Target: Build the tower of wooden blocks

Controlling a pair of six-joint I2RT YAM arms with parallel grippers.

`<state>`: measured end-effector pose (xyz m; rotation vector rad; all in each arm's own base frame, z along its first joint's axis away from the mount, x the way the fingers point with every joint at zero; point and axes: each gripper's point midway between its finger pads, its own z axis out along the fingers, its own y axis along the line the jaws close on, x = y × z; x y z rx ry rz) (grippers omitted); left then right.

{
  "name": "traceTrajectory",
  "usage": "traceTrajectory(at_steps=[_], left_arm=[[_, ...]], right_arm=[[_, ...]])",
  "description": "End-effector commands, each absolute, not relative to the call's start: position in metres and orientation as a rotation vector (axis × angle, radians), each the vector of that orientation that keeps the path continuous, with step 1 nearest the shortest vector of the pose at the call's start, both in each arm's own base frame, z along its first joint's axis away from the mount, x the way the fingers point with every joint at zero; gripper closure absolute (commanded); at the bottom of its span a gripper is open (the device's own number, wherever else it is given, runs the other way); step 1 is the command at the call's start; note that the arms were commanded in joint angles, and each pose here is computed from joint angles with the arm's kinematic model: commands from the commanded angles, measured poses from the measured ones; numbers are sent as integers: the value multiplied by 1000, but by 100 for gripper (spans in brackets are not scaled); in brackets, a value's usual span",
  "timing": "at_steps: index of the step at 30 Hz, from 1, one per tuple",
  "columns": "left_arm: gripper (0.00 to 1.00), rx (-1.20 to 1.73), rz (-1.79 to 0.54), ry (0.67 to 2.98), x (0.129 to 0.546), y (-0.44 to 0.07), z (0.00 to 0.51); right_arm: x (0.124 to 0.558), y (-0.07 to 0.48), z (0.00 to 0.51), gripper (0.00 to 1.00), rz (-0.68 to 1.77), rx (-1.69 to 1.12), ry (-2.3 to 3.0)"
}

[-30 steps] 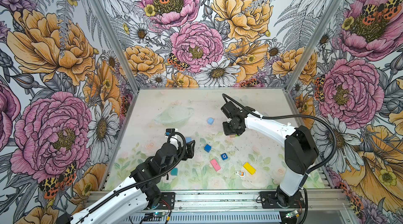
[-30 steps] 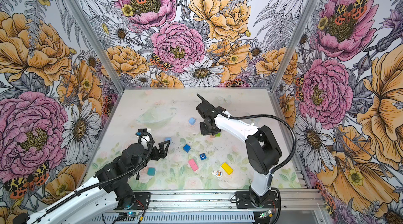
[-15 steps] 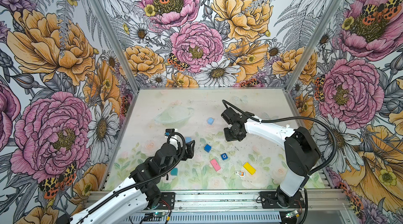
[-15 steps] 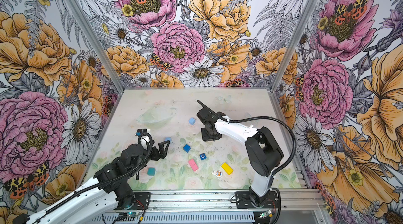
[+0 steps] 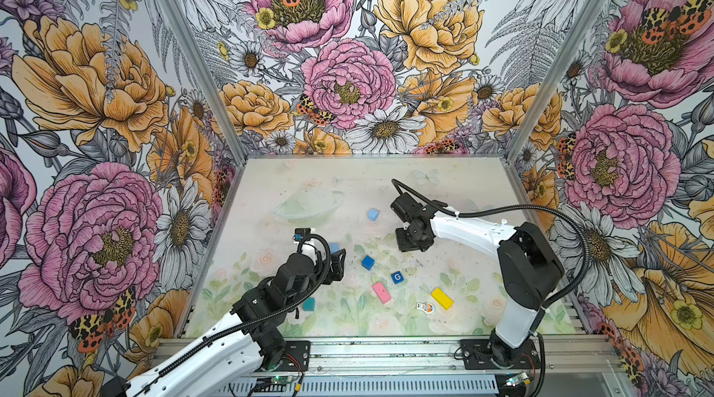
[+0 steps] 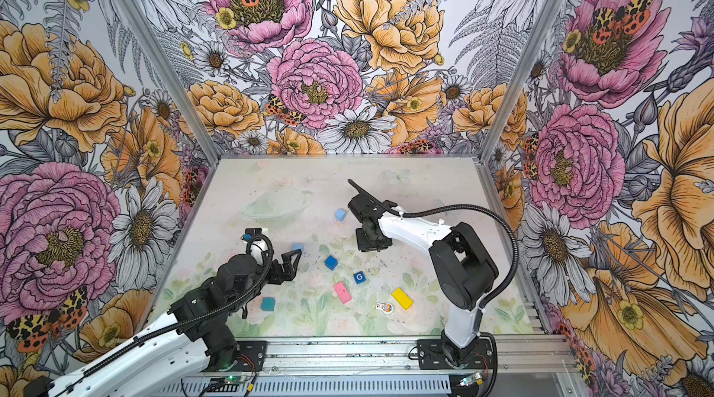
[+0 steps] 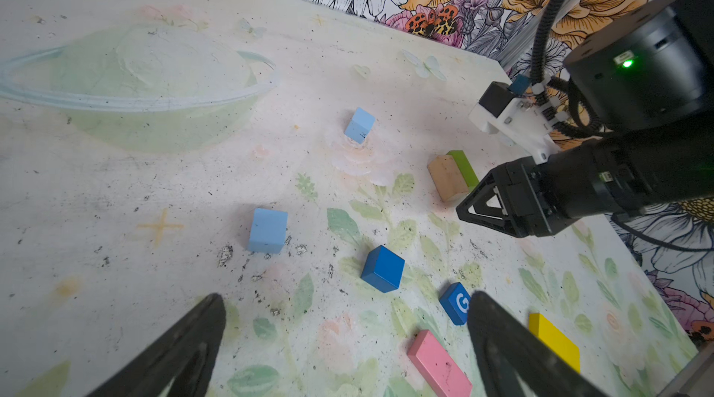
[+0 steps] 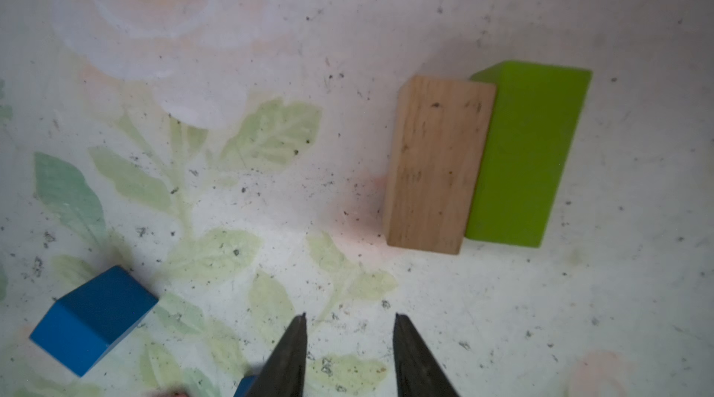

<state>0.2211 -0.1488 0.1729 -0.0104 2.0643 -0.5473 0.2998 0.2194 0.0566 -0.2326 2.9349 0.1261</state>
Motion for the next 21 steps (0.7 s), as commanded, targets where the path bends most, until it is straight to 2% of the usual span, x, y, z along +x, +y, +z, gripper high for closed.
traceTrajectory(at_steps=[1,21], left_arm=[[1,-7,-571,2040,223,-151,182],[1,-5,-566,2047,225,-153,182]], right_arm=[[307,215,51,60,102,-213,2919],[311,214,41,60,111,-211,2928]])
